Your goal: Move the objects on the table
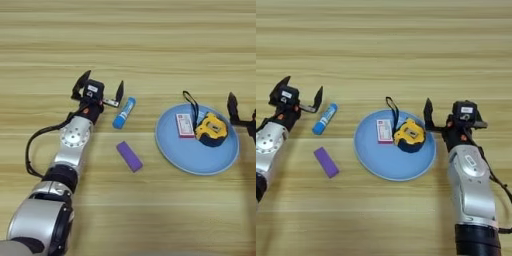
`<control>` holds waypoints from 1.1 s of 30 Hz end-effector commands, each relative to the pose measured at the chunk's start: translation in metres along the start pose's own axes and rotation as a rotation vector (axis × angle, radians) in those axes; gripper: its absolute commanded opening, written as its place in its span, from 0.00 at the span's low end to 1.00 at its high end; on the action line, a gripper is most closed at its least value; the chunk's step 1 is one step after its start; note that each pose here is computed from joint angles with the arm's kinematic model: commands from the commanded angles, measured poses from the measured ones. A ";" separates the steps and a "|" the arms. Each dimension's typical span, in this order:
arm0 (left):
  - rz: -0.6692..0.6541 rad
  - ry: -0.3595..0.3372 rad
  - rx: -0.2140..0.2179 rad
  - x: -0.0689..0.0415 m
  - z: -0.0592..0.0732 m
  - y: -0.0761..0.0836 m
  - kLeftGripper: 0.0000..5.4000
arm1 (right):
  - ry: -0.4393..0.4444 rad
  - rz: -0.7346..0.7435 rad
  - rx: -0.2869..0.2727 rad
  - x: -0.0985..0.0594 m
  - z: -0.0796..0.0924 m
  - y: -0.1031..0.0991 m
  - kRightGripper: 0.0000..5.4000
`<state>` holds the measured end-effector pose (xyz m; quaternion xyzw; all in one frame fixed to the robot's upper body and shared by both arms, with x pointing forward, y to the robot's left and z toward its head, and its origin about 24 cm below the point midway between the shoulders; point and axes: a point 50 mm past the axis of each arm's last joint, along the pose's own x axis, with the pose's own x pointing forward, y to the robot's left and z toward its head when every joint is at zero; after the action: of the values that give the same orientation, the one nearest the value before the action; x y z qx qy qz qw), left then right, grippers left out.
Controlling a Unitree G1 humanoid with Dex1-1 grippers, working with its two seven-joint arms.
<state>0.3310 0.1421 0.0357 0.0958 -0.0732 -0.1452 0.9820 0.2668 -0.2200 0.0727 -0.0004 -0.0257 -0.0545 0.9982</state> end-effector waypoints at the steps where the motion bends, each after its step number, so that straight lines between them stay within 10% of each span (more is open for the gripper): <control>1: -0.067 0.037 -0.007 -0.003 -0.006 -0.010 1.00 | -0.002 -0.015 0.000 0.003 0.001 -0.004 1.00; 33: -0.195 0.342 -0.052 -0.012 -0.040 -0.025 1.00 | 0.015 -0.010 0.003 0.004 -0.002 -0.001 1.00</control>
<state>0.3212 0.1257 -0.0031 0.0951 0.0825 -0.2258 0.9660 0.2678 -0.2229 0.0682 0.0026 -0.0159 -0.0610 0.9980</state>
